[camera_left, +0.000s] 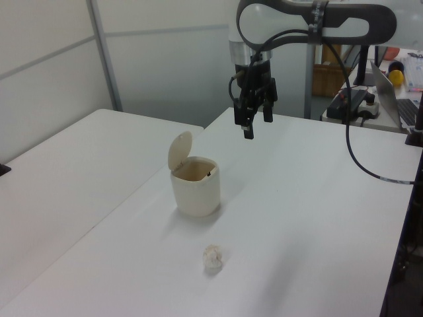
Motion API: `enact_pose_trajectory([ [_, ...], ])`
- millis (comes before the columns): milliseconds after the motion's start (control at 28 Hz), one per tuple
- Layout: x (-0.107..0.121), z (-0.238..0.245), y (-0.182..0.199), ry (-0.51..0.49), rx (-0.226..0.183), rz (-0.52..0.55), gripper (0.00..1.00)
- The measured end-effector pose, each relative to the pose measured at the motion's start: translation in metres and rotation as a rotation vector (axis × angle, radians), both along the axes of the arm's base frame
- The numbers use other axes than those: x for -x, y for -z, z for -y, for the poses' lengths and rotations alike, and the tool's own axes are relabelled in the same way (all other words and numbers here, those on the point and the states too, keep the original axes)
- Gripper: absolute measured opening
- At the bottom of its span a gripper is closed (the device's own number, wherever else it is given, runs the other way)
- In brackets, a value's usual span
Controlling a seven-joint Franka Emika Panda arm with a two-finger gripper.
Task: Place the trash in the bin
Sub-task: 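Lower the gripper onto the crumpled white paper ball, then close the gripper on the paper ball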
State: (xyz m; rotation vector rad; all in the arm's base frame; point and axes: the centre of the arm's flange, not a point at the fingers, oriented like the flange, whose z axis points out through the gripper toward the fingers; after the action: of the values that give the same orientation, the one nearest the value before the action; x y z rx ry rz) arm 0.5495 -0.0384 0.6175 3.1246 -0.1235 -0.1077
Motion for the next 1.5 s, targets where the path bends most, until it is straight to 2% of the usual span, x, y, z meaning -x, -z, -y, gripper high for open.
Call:
enact_pose_trajectory([
  [179, -0.007, -0.013, 0.02, -0.052, -0.009, -0.039, 1.0],
  [357, -0.033, -0.066, 0.088, -0.146, -0.006, -0.146, 1.0],
  [464, -0.052, -0.099, 0.134, -0.19, 0.001, -0.169, 1.0],
  [643, -0.07, -0.122, 0.186, -0.223, 0.004, -0.173, 1.0],
  [1107, -0.08, -0.15, 0.253, -0.268, 0.002, -0.164, 1.0],
  [1500, -0.081, -0.166, 0.293, -0.316, 0.037, -0.152, 0.98],
])
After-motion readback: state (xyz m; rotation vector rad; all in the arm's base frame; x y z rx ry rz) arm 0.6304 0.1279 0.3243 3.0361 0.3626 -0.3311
